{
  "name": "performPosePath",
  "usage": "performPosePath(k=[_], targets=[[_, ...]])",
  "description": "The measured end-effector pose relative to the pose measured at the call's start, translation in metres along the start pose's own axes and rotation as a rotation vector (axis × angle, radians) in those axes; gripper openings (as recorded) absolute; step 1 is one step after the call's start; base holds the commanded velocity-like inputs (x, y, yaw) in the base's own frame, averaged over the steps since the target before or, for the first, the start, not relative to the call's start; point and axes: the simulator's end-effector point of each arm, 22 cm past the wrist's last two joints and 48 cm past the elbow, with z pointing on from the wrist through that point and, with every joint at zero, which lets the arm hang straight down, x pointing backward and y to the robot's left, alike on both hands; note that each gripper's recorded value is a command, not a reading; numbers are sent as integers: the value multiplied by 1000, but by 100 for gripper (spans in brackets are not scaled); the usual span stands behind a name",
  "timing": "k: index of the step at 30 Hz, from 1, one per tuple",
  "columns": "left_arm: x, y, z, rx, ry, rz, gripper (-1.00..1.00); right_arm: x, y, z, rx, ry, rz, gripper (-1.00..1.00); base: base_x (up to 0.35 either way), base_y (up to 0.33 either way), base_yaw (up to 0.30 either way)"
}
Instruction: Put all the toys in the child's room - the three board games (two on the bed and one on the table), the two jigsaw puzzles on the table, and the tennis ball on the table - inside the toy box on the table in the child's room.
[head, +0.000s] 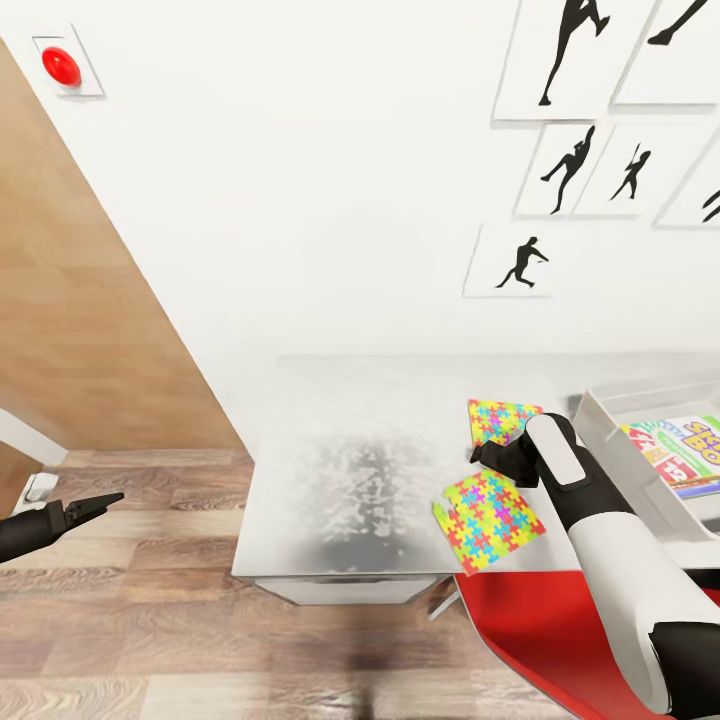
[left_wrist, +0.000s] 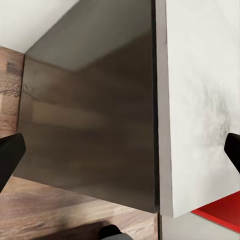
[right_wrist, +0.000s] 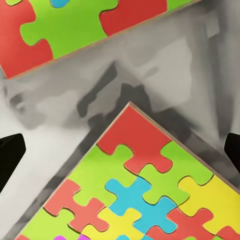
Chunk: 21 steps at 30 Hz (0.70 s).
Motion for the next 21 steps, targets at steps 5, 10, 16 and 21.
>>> performPosePath(k=[5,10,16,21], targets=[[0,0,0,0,0,0,100,0,0,0,0,0,0,100,0,0,1],[0,0,0,0,0,0,100,0,0,0,0,0,0,100,-22,63,0],[0,0,0,0,0,0,100,0,0,0,0,0,0,100,-35,76,0],[0,0,0,0,0,0,100,0,0,0,0,0,1,100,-47,85,0]])
